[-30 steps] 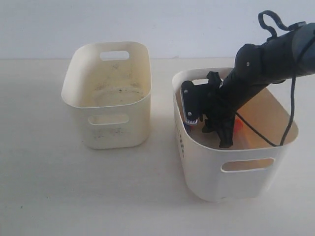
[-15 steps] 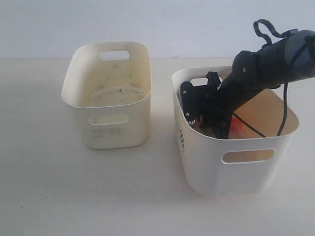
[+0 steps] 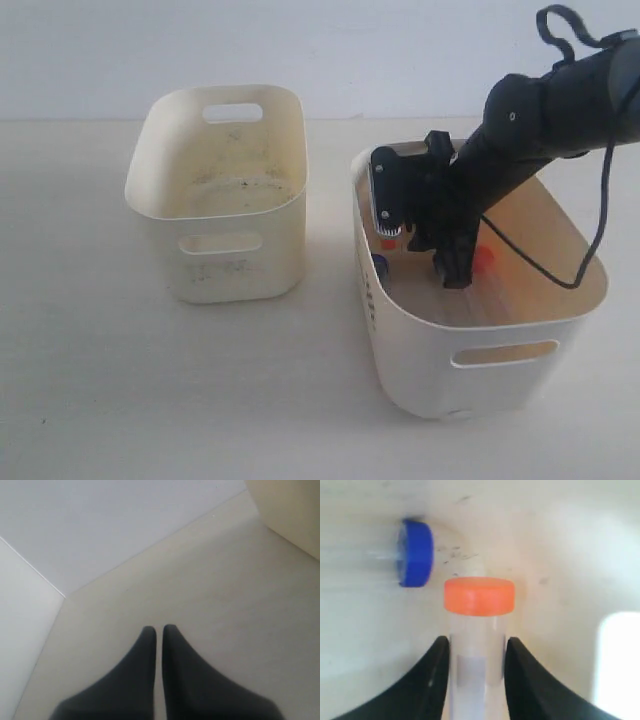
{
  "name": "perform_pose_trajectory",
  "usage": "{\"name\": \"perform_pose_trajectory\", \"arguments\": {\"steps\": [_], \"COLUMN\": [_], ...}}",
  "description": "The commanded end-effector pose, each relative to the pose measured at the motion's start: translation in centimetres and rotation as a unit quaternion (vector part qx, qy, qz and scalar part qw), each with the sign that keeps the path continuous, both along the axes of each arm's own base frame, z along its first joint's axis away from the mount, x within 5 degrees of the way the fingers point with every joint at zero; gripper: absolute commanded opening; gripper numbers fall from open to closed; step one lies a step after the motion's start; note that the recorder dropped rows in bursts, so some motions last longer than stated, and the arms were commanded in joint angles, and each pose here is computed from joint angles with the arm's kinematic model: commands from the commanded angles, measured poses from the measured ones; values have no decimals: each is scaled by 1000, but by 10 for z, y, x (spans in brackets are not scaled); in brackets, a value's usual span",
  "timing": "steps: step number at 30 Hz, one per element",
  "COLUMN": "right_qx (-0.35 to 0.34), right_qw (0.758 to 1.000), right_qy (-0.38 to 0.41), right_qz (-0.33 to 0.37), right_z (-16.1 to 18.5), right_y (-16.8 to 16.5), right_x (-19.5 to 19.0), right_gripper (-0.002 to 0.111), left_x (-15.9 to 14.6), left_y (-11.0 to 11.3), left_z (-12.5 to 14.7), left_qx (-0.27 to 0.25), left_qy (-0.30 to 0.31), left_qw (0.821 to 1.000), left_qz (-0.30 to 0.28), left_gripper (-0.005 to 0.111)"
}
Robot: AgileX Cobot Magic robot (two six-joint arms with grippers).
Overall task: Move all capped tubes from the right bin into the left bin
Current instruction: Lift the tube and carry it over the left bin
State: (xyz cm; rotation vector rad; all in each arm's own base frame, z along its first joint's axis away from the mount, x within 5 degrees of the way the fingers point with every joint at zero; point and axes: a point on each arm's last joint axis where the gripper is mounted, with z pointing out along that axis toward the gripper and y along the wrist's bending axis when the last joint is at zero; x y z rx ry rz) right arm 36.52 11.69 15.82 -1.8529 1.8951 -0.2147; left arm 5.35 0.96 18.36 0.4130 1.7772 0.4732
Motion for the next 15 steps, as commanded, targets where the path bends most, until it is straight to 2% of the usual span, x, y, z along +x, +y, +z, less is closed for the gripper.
{"name": "perform_pose_trajectory", "arguments": {"steps": [1, 7, 11, 13, 15], "right_qx": [9, 30, 58, 85, 141], "right_qw": [1000, 999, 996, 991, 980], "right_qy": [-17, -24, -52, -78, -98], "right_qz": [0, -11, -43, -60, -99], "right_z": [30, 79, 108, 130, 152], "right_y": [-2, -7, -11, -13, -13], "right_x": [-8, -30, -41, -49, -55], "right_gripper": [0, 0, 0, 0, 0], "left_x": [0, 0, 0, 0, 0], "left_y": [0, 0, 0, 0, 0], "left_z": [1, 1, 1, 1, 1], "left_qx": [-2, -2, -2, -2, -2], "left_qy": [-3, -3, -3, -3, -3], "left_qw": [1000, 1000, 1000, 1000, 1000], "left_qz": [-1, -1, -1, -1, -1], "left_gripper": [4, 4, 4, 4, 4]}}
